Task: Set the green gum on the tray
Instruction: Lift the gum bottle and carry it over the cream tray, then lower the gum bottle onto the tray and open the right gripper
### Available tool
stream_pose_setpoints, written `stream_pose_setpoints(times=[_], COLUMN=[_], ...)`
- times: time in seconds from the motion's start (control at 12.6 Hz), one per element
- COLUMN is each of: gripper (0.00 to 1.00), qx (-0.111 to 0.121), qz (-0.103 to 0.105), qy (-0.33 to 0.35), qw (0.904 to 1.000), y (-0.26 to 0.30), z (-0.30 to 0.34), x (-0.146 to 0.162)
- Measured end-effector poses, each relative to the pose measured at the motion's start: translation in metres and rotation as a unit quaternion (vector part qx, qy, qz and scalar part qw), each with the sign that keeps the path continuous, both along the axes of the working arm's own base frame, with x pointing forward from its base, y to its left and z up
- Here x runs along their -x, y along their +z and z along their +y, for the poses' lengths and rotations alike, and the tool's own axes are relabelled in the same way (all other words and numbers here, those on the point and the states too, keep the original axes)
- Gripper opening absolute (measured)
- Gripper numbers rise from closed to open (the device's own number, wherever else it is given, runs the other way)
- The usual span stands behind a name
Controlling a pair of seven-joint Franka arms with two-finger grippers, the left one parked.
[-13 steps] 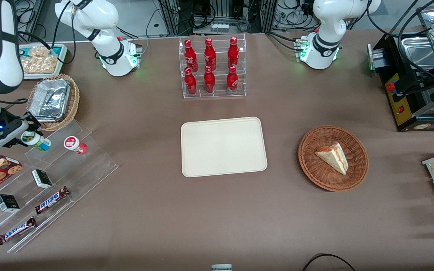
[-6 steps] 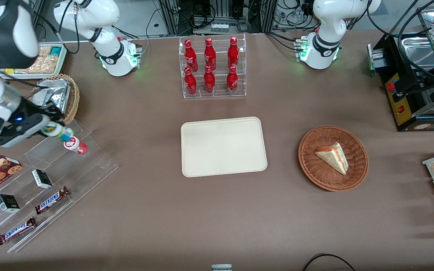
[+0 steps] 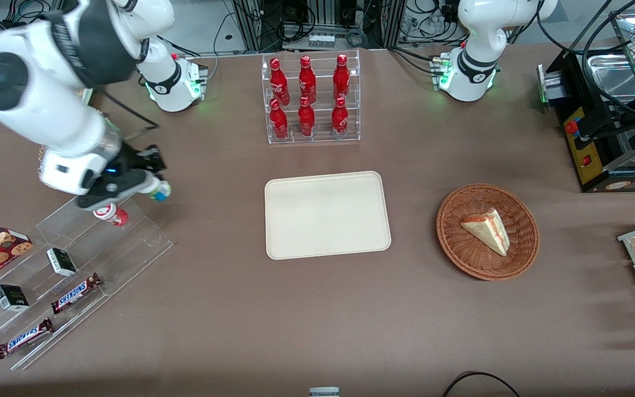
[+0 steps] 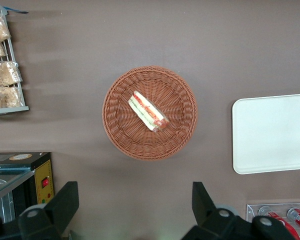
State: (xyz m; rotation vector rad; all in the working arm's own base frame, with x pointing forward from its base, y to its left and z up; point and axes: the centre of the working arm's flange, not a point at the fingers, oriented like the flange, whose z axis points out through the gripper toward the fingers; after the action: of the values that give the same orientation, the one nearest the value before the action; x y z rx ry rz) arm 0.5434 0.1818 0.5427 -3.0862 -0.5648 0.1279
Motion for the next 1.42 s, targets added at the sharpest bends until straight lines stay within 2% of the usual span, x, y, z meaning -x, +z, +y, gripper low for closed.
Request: stream_pose_setpoints(times=[0.24, 0.47, 0.63, 0.87, 1.27, 1.42], gripper=[0.59, 0.59, 0.59, 0.59, 0.59, 0.59], qx=[0.018, 0.03, 0.018, -0.02, -0.028, -0.039], qz=[0.01, -0.002, -0.016, -0.017, -0.027, -0.037], qy=[-0.056, -0.106, -0.142, -0.186, -0.199, -0.195], qw=[0.9982, 0.9939, 0.9896, 0.9822, 0.9792, 0.9794], y=[-0.026, -0.057, -0.087, -0.133, -0.199, -0.21], z=[0.074, 0.167, 0.219, 0.271, 0.317, 0.328], x=[0.003, 0.011, 0.016, 0.022, 0.038, 0.041])
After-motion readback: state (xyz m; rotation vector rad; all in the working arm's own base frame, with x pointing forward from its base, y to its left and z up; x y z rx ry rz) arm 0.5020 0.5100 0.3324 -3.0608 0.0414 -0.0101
